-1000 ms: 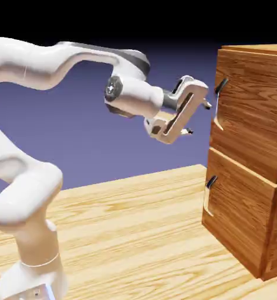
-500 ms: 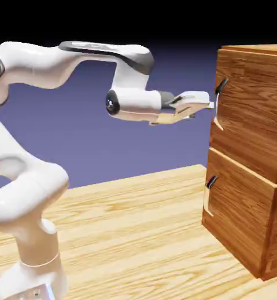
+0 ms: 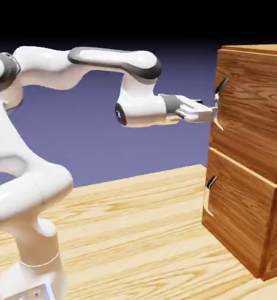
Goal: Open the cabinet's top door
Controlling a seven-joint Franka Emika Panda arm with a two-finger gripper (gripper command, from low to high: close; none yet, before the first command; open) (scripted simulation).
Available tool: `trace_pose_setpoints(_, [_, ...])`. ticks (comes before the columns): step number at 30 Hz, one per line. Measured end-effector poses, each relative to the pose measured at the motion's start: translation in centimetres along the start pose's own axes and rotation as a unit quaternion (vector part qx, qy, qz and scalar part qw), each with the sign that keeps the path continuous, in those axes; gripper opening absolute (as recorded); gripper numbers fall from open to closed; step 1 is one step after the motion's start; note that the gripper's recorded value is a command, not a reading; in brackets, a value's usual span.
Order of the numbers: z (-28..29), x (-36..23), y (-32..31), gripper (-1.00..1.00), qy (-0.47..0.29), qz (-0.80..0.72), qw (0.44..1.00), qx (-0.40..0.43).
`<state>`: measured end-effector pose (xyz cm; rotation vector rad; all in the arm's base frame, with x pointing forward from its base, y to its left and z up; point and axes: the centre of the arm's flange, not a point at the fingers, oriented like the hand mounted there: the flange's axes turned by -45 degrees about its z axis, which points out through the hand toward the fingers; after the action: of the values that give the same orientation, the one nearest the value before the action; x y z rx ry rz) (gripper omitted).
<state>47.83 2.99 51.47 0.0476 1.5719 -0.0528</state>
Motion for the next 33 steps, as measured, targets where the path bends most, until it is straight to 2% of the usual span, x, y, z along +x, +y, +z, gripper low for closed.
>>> trace_pose_setpoints(1, [1.0, 0.0, 0.0, 0.00, -0.001, 0.001, 1.000, 0.000])
trace_pose_setpoints(2, [1.3, 0.0, -0.1, -1.00, -0.001, 0.002, 1.000, 0.000])
trace_pose_setpoints(27, [-2.1, 0.0, -2.4, -1.00, -0.001, 0.001, 0.998, -0.071])
trace_pose_setpoints(33, [-4.3, 0.0, -4.3, -1.00, -0.001, 0.001, 0.993, -0.121])
